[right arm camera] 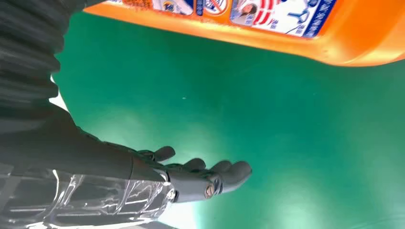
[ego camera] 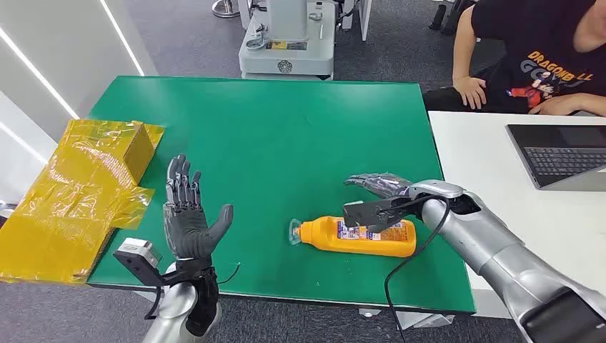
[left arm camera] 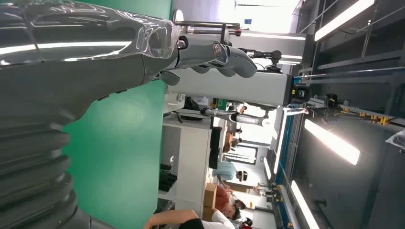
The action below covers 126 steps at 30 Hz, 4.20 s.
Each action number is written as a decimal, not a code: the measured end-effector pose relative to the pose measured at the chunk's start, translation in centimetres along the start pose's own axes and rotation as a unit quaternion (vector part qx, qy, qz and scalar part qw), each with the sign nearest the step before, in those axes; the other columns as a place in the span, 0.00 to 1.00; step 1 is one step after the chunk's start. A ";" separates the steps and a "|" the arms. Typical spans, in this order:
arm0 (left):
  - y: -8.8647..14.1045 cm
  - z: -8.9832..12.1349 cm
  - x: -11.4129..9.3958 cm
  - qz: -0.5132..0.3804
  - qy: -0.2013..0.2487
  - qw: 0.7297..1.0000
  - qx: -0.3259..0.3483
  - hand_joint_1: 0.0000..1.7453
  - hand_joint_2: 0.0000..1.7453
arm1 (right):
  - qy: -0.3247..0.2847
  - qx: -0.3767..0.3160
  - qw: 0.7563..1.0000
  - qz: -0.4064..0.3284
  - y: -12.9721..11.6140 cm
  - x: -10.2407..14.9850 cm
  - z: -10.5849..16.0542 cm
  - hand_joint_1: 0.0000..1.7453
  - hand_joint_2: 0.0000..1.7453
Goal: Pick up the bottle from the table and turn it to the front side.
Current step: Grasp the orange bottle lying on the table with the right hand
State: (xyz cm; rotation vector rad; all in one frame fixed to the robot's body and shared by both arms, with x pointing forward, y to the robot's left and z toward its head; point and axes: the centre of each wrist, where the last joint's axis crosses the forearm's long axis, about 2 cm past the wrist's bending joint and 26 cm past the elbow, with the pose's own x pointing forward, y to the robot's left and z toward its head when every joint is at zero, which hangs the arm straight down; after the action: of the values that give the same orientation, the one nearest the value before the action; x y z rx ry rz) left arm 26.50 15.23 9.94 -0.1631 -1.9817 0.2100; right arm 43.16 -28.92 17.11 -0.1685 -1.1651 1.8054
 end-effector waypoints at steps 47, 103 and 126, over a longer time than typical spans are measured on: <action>0.5 0.8 -0.4 -0.010 0.009 1.000 0.013 0.00 1.00 | 0.008 0.078 0.997 -0.012 1.2 0.1 1.7 0.00 1.00; 0.7 1.4 -0.2 -0.019 0.006 1.000 0.005 0.00 1.00 | 0.014 -0.055 0.998 0.024 9.9 -0.7 0.1 1.00 1.00; 0.2 2.0 -0.3 -0.020 0.014 1.000 0.020 0.00 1.00 | 0.010 -0.467 0.879 -0.098 11.4 6.2 -1.6 1.00 1.00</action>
State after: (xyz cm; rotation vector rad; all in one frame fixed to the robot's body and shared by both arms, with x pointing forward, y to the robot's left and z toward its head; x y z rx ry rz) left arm 24.83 15.23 8.83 -0.1008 -1.9495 0.2202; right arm 33.46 -24.29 9.61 -0.5959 -1.8832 0.9318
